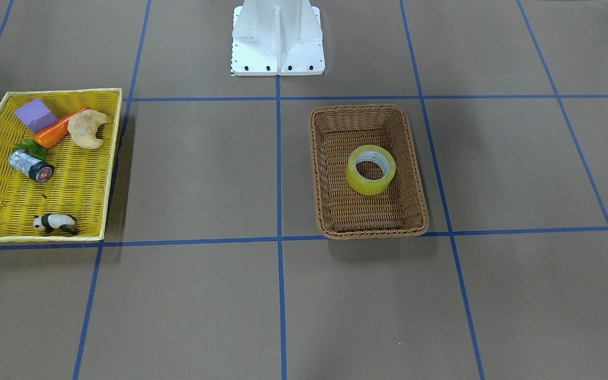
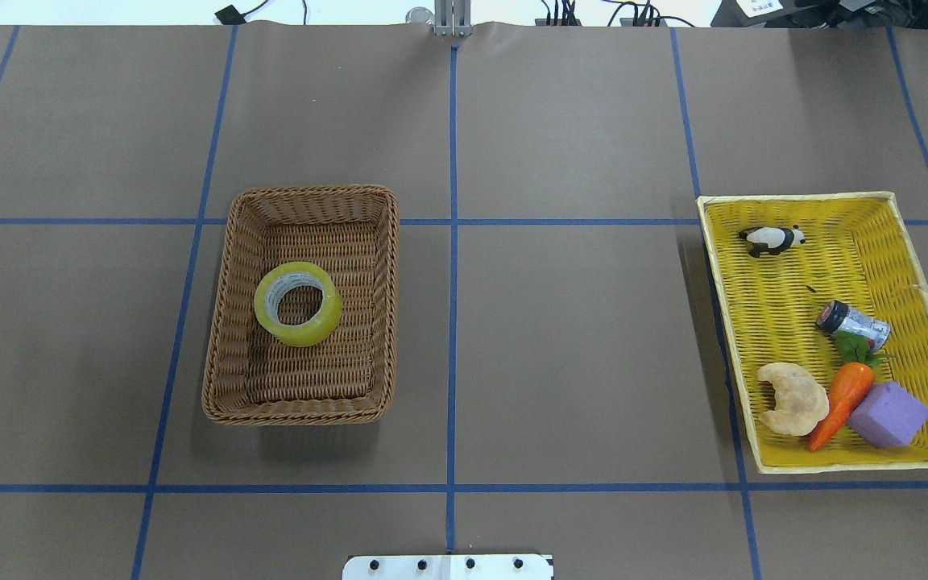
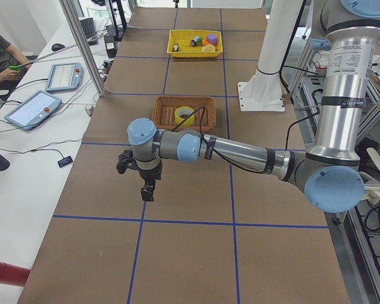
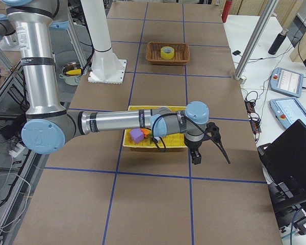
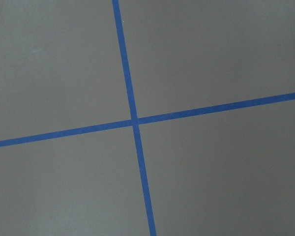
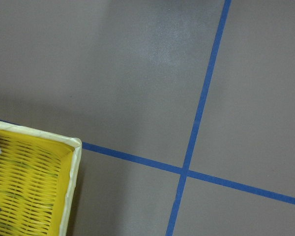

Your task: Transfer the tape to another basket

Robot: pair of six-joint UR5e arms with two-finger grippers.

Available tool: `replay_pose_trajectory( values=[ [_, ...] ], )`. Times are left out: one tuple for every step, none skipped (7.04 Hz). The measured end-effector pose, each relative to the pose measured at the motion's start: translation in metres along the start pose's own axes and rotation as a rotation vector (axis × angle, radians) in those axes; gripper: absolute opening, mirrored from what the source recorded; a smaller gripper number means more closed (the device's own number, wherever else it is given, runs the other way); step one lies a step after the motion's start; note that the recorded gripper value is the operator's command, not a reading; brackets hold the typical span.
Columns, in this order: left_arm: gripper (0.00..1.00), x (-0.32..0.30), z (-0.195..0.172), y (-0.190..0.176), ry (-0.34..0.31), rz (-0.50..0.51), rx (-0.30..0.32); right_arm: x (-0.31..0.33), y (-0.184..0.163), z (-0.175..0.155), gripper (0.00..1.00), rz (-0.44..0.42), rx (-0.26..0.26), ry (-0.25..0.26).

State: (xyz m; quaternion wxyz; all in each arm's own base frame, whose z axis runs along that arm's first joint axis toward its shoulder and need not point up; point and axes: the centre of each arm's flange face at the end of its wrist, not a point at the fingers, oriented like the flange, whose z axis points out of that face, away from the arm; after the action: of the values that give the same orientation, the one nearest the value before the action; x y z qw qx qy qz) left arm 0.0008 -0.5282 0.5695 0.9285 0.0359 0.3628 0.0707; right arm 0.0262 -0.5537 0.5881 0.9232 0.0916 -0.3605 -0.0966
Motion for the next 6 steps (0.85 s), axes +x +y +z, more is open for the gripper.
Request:
replay_pose_trajectory(
  values=[
    [0.99,0.0055,-0.0003,-0.0010,0.048,-0.024,-0.001,-0.0050,-0.0082,-0.0038,1.00,0.013,-0.025,-0.006],
    [0.98,0.0108,-0.0024,-0.0024,0.079,-0.048,0.003,-0.0091,-0.0130,-0.0079,1.00,0.024,-0.041,-0.013],
    [0.99,0.0130,-0.0034,-0.0032,0.091,-0.056,0.008,-0.0110,-0.0146,-0.0092,1.00,0.029,-0.049,-0.018],
    [0.98,0.0134,-0.0033,-0.0043,0.096,-0.051,0.015,-0.0116,-0.0143,-0.0094,1.00,0.031,-0.052,-0.021],
    [0.98,0.0135,-0.0033,-0.0048,0.098,-0.033,0.034,-0.0121,-0.0134,-0.0090,1.00,0.031,-0.054,-0.024],
    [0.99,0.0098,0.0005,0.0009,0.098,-0.018,0.049,-0.0123,-0.0117,-0.0080,1.00,0.034,-0.056,-0.031]
  ],
)
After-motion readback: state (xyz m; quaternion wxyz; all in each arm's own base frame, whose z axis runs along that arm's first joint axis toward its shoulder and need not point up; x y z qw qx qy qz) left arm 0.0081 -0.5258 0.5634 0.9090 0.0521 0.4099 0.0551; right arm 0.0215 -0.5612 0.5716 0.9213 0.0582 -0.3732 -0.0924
